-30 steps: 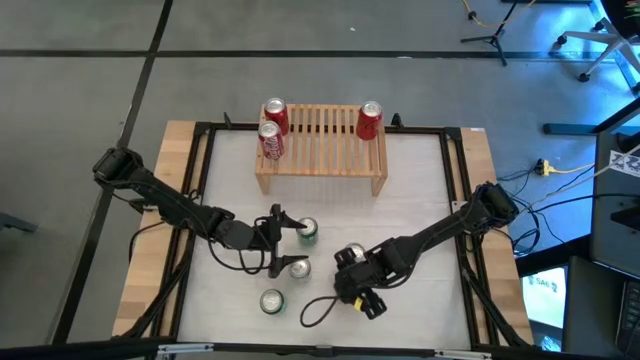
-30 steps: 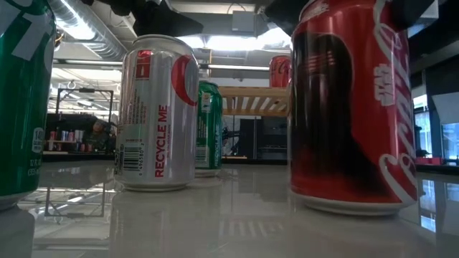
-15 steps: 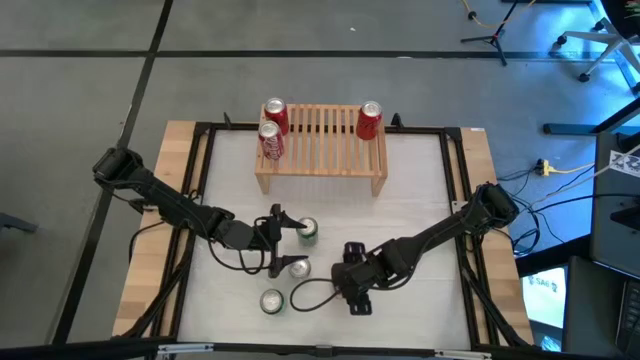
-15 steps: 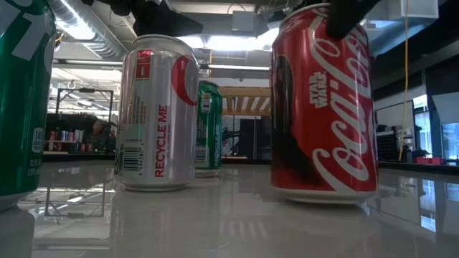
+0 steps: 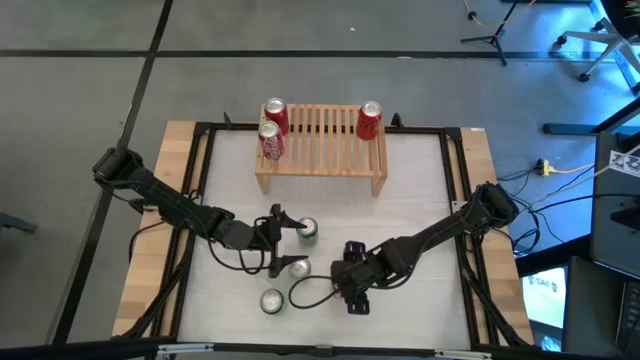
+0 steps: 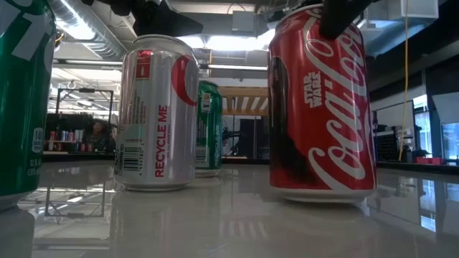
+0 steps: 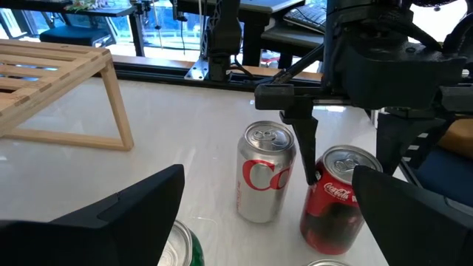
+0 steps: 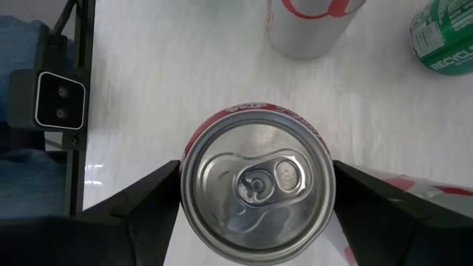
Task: Place canned beverage on shelf
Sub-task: Put the red white soda can on the shelf
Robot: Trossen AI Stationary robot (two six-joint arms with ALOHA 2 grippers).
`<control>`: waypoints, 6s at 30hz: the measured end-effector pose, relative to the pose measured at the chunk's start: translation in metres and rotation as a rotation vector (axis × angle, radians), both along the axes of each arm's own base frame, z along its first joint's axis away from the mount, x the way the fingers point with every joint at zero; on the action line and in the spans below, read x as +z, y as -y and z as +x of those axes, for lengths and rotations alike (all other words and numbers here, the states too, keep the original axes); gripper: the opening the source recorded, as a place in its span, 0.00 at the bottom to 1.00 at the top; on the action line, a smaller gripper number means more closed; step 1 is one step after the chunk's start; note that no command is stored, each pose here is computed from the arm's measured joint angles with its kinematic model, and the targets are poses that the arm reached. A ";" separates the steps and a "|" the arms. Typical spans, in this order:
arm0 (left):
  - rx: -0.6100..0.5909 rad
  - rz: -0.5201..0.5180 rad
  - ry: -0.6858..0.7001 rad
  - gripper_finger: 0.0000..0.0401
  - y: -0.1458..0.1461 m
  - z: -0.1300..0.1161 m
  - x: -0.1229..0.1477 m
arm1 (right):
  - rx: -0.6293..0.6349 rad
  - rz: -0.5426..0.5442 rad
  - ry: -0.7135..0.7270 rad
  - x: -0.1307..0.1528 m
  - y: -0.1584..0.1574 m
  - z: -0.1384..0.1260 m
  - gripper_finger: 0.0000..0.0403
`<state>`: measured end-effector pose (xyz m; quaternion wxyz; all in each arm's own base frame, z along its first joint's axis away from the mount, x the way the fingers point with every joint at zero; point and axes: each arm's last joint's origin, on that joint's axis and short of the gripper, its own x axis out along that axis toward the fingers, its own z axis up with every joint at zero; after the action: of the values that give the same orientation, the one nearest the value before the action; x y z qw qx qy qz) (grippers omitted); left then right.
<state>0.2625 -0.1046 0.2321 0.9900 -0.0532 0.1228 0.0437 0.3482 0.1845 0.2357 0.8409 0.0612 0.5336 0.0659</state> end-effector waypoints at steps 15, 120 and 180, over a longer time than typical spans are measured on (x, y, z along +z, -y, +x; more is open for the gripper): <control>-0.003 0.030 0.018 0.95 -0.001 -0.003 0.006 | 0.009 -0.002 0.002 0.000 0.000 0.000 0.77; 0.082 0.015 0.227 0.95 -0.033 -0.066 -0.029 | 0.104 0.049 -0.016 -0.012 0.001 0.010 0.78; 0.081 0.018 0.227 0.95 -0.033 -0.066 -0.029 | -0.180 -0.090 0.012 0.174 0.246 0.002 0.75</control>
<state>0.1968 -0.0719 0.2027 0.9954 -0.0539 0.0073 0.0785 0.3498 -0.0612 0.4101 0.8485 0.0707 0.5234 -0.0337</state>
